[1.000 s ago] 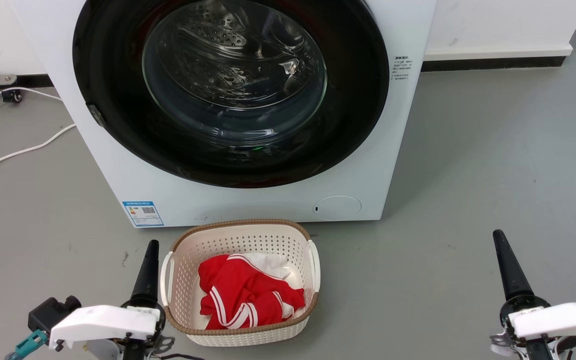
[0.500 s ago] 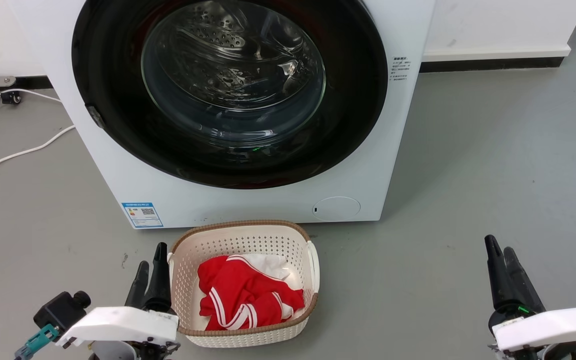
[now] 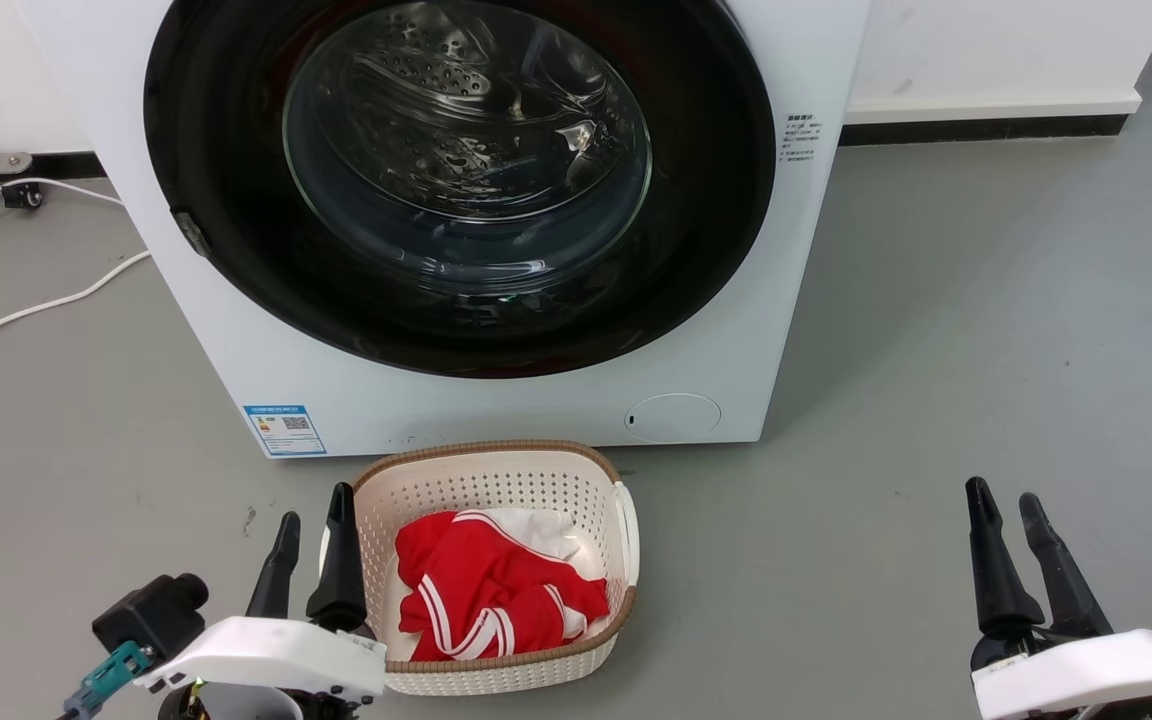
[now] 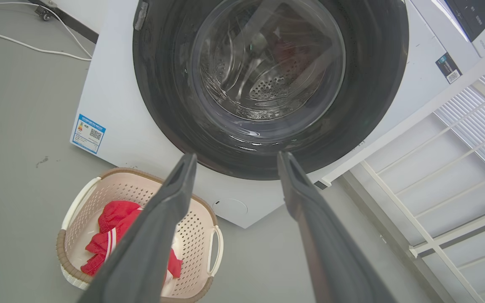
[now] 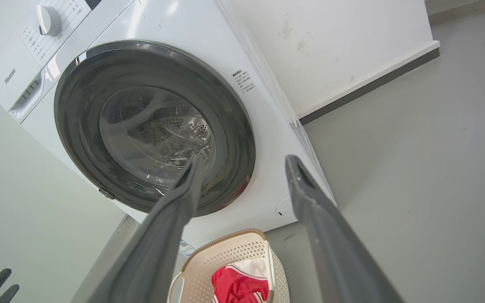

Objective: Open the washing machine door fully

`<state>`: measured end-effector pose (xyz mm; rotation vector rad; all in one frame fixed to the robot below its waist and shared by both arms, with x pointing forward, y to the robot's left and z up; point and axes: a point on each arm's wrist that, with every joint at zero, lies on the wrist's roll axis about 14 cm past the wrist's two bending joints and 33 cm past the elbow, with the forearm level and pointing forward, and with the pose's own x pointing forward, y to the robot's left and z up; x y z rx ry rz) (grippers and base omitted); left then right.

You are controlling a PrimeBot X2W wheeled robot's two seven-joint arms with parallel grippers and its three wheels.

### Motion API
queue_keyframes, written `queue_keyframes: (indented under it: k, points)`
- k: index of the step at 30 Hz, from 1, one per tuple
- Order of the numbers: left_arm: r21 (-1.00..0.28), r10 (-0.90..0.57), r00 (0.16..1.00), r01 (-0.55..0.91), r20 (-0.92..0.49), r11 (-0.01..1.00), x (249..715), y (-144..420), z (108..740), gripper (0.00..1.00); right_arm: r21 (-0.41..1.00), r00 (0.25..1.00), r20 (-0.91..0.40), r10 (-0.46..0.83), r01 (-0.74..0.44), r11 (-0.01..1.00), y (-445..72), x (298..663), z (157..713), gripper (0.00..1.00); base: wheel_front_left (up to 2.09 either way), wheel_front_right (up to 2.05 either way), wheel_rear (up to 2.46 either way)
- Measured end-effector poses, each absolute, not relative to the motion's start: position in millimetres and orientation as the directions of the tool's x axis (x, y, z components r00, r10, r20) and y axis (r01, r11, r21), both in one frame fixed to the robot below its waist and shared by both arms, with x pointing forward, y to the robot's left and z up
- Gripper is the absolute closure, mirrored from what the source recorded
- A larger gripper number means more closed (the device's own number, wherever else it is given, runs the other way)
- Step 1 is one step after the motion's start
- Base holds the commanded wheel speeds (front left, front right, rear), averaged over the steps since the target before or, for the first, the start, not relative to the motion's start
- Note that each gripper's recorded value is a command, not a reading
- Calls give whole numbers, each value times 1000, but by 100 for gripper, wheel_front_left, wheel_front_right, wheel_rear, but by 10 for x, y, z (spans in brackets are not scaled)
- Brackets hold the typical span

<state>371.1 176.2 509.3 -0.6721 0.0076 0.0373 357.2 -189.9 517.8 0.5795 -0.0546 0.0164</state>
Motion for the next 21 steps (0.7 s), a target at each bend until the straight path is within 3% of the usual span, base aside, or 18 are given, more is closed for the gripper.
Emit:
queue_keyframes:
  k: [21]
  points:
    - [-409, 20, 999, -4, 34, 912, 3654, 1658, 5159, 0, 341, 995, 97, 24, -56, 938, -1843, 3480, 5244, 0, 0, 0, 0]
